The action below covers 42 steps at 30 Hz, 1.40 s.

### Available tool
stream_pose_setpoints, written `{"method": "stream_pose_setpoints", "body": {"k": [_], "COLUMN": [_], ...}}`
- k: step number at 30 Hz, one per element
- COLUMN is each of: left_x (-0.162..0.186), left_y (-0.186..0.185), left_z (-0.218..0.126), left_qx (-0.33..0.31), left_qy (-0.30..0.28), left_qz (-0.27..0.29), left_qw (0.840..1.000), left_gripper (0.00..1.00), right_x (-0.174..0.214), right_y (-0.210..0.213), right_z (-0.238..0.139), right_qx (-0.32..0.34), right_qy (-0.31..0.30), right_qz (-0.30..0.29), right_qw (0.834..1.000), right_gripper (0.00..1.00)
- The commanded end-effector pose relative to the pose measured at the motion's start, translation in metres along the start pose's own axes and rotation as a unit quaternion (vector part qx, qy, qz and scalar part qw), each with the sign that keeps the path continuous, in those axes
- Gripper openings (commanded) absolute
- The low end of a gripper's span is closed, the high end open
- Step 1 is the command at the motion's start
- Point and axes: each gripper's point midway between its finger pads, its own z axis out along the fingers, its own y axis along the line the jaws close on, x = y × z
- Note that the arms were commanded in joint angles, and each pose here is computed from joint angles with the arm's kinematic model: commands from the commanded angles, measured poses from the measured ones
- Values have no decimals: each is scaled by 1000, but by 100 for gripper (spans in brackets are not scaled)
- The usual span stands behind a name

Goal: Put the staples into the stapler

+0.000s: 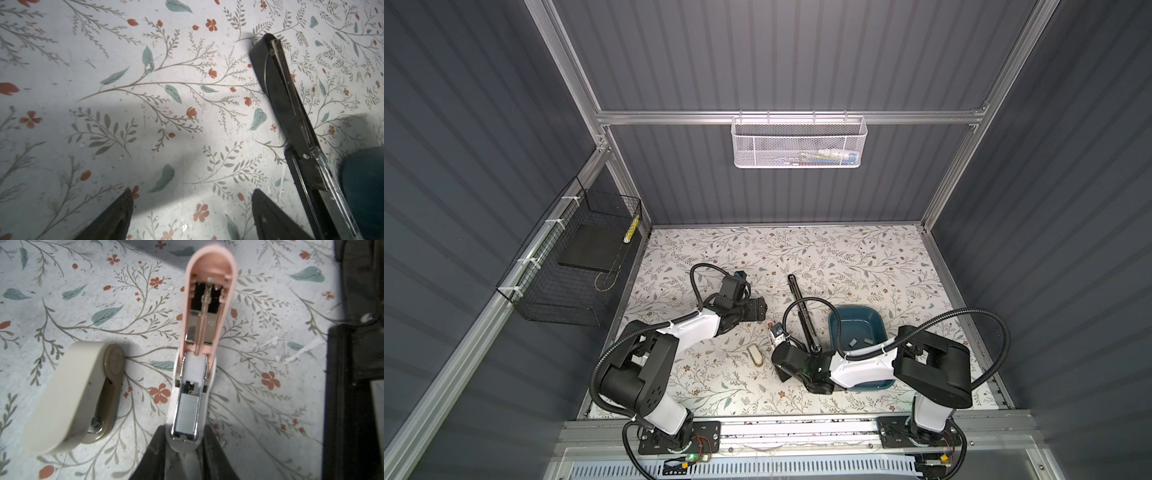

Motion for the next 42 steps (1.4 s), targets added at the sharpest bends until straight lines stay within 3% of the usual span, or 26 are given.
{"method": "stream_pose_setpoints", "body": {"k": [1,7,16,26,35,42], "left_x": [-2,1,2,6,19,29], "left_y": [-21,-32,-43,-70,-100,-95], "left_z": [1,1,-1,-11,-4,-17], "left_qx": [39,59,88,166,222,224], "left_qy": [12,18,18,33,61,40], "left_qz": [24,37,43,15,28,12], "left_qw": [999,997,995,986,973,974], "left_gripper": [87,79,60,32,22,24], "right_x": [18,17,17,17,17,15], "right_y": [-6,-10,-17,-24,-31,-31], "right_z": [6,6,8,9,10,9], "right_qx": [1,-1,-2,6,18,16], "right_qy": [23,19,16,10,6,2], "right_qz": [-8,4,20,33,43,45], "right_qw": [1000,1000,1000,999,999,999], "right_gripper": [23,23,24,23,23,23]}}
